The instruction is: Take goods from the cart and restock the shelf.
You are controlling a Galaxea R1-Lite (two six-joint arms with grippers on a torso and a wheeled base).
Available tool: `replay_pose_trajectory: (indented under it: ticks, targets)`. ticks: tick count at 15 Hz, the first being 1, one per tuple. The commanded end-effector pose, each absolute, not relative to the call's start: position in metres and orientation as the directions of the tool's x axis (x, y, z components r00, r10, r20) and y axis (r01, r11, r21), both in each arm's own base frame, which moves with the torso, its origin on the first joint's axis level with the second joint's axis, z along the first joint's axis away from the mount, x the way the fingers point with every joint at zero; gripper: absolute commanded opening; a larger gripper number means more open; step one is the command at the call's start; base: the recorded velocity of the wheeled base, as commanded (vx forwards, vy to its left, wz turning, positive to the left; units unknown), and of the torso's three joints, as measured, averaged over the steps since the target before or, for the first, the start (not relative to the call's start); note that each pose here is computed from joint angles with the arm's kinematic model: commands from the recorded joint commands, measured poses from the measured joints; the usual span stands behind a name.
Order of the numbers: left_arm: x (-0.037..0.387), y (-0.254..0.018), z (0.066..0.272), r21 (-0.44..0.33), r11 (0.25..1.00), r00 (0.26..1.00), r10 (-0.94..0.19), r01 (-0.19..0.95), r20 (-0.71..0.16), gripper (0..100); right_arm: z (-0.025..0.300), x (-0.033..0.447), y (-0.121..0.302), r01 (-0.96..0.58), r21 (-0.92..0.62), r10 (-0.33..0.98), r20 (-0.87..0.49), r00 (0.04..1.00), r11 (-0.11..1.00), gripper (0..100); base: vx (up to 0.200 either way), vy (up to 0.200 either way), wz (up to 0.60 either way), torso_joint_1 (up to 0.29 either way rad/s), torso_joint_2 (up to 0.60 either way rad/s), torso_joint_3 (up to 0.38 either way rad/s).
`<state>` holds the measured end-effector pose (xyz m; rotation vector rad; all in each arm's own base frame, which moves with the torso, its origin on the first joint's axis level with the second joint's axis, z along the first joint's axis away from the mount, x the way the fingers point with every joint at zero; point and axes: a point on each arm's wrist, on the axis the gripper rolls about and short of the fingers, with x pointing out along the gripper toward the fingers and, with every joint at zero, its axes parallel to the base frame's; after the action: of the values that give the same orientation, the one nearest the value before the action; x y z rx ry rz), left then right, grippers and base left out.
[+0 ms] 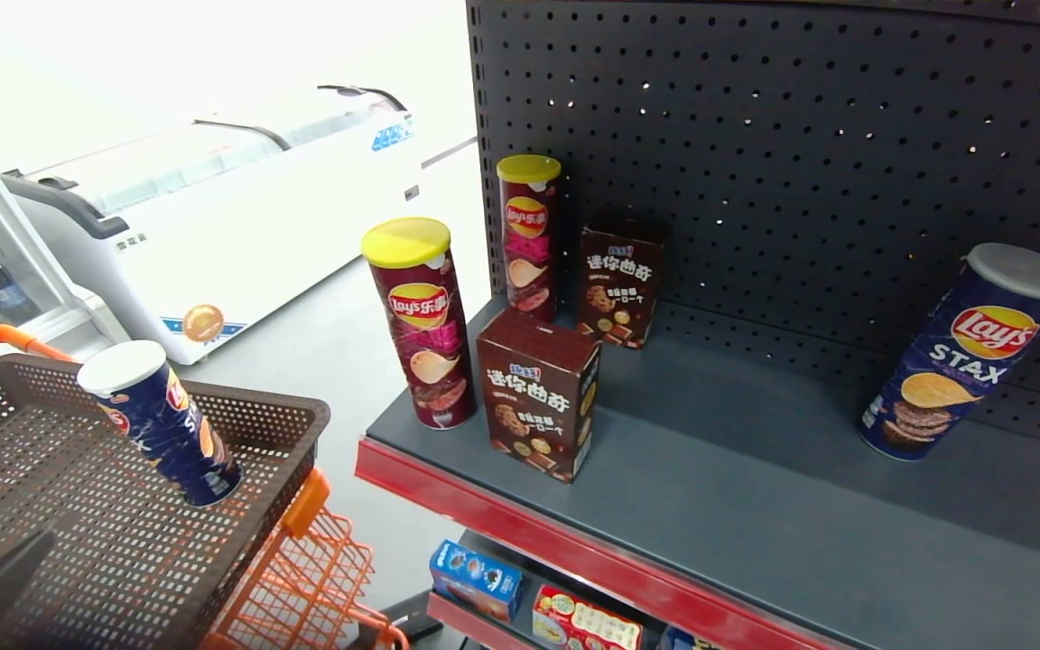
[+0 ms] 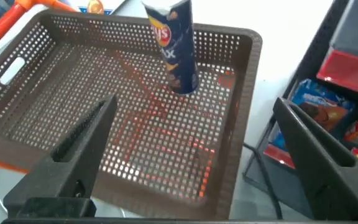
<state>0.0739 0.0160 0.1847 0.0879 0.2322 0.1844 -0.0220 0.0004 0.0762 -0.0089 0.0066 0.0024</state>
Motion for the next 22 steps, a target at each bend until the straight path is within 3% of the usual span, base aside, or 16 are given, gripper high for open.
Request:
replay_pose_trajectory:
  ticks: [1,8,12,22]
  targets:
    - [0.128,0.03,0.172,0.102,0.98,0.927,0.196,-0.172,-0.319,100,0.076,-0.022,0.0,-0.003,-0.009,0.003,-0.008,1.0,1.0,100,0.0,0.0,0.0,0.0,0.0,0.0]
    - [0.186,0.047,0.12,0.095,0.976,0.93,0.214,-0.194,-0.3,100,0.076,-0.022,0.0,-0.003,-0.009,0.003,-0.008,1.0,1.0,100,0.0,0.0,0.0,0.0,0.0,0.0]
    - [0.219,0.06,0.097,0.027,0.972,0.926,0.232,-0.235,-0.298,100,0.076,-0.022,0.0,-0.003,-0.009,0.003,-0.008,1.0,1.0,100,0.0,0.0,0.0,0.0,0.0,0.0]
    - [0.289,0.078,0.078,0.01,0.971,0.947,0.234,-0.237,-0.221,100,0.076,-0.022,0.0,-0.003,-0.009,0.003,-0.008,1.0,1.0,100,0.0,0.0,0.0,0.0,0.0,0.0]
